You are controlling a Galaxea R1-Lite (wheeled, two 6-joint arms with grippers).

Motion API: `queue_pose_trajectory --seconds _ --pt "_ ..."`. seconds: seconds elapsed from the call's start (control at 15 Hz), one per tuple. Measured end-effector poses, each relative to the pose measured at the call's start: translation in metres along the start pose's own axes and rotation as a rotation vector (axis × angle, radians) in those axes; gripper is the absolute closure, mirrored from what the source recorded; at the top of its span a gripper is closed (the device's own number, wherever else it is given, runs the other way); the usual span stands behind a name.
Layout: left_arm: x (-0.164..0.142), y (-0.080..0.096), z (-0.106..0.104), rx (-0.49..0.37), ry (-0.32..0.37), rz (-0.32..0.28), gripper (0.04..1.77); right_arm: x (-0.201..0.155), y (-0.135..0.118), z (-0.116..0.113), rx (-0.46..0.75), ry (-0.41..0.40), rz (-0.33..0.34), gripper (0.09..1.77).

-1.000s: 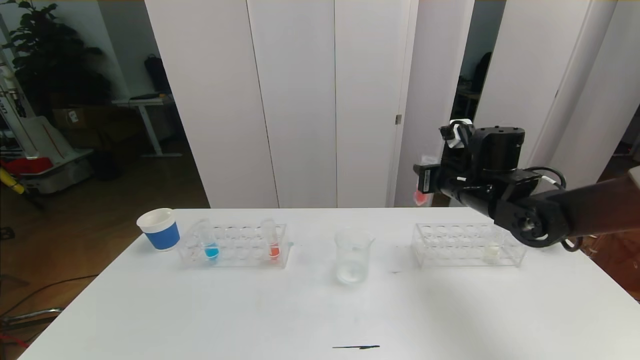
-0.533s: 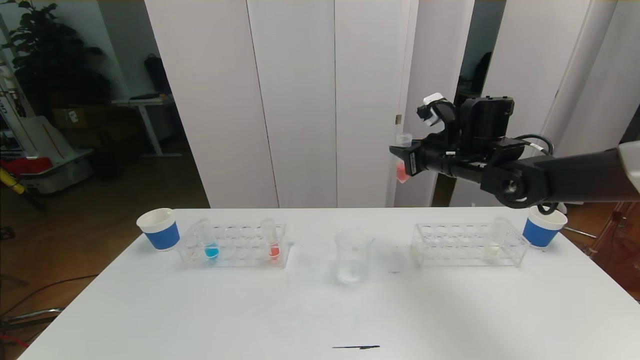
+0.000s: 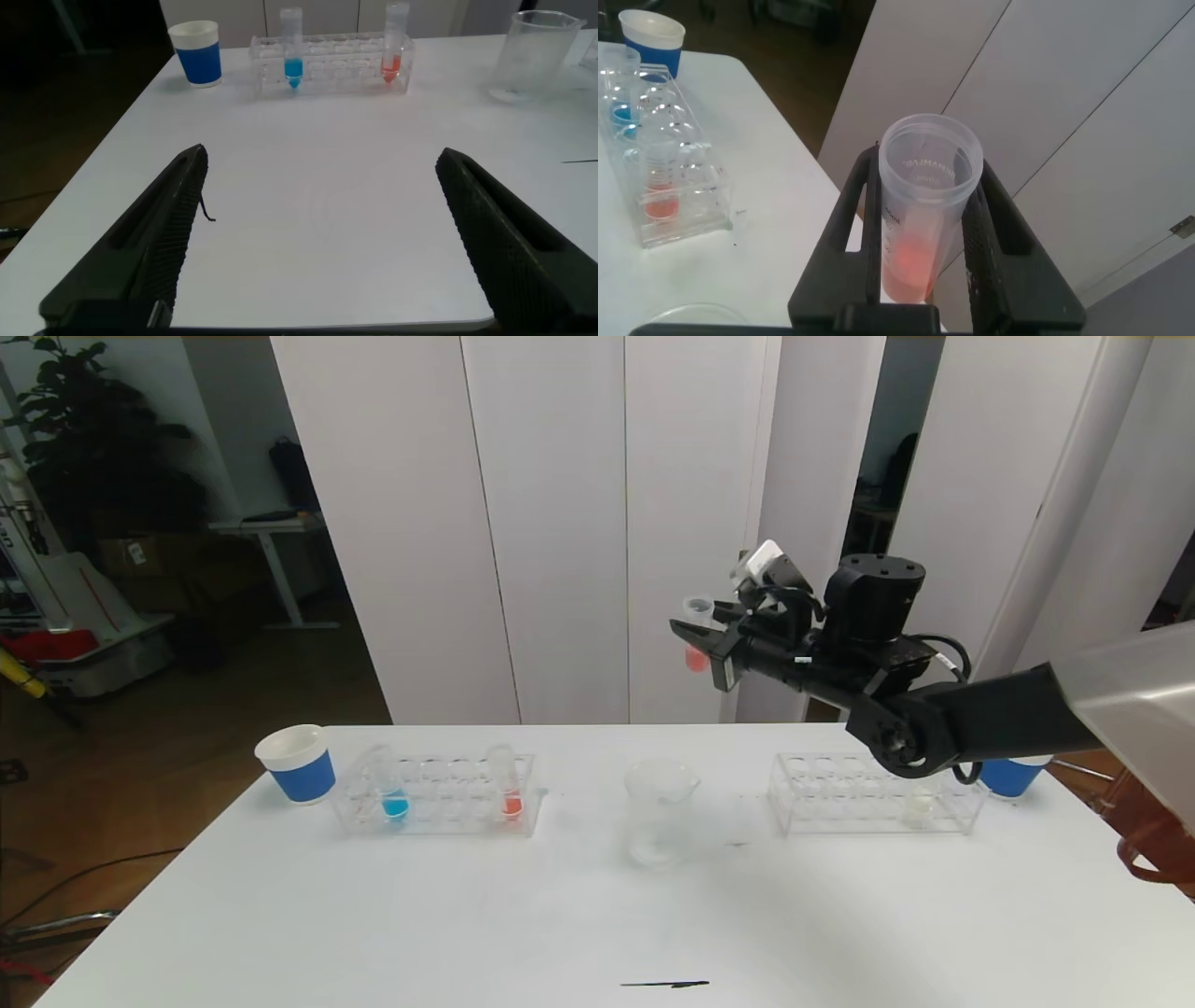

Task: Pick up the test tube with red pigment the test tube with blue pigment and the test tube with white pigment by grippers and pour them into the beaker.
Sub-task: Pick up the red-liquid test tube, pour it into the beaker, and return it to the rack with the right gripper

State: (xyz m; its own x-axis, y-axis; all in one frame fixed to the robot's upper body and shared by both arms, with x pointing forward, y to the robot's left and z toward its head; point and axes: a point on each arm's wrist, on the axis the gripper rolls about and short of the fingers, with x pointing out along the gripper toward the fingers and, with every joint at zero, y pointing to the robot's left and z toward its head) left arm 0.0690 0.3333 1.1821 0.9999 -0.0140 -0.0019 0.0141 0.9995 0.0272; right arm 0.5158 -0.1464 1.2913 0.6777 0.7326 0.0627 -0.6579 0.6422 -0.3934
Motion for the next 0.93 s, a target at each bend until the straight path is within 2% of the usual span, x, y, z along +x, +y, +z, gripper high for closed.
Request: queue_pose_trajectory --seconds 0.27,0.47,0.93 --pt "0.000 0.000 0.000 0.000 0.000 0.000 0.07 -0.004 0.011 -0.018 -0.145 0.004 0.105 1.29" --pt "0.000 0.000 0.000 0.000 0.000 0.000 0.07 -0.011 0.012 -0.022 -0.278 -0.075 0.138 1.29" --pt "0.000 0.000 0.000 0.000 0.000 0.000 0.07 -0.009 0.014 -0.038 -0.609 -0.135 0.213 1.29"
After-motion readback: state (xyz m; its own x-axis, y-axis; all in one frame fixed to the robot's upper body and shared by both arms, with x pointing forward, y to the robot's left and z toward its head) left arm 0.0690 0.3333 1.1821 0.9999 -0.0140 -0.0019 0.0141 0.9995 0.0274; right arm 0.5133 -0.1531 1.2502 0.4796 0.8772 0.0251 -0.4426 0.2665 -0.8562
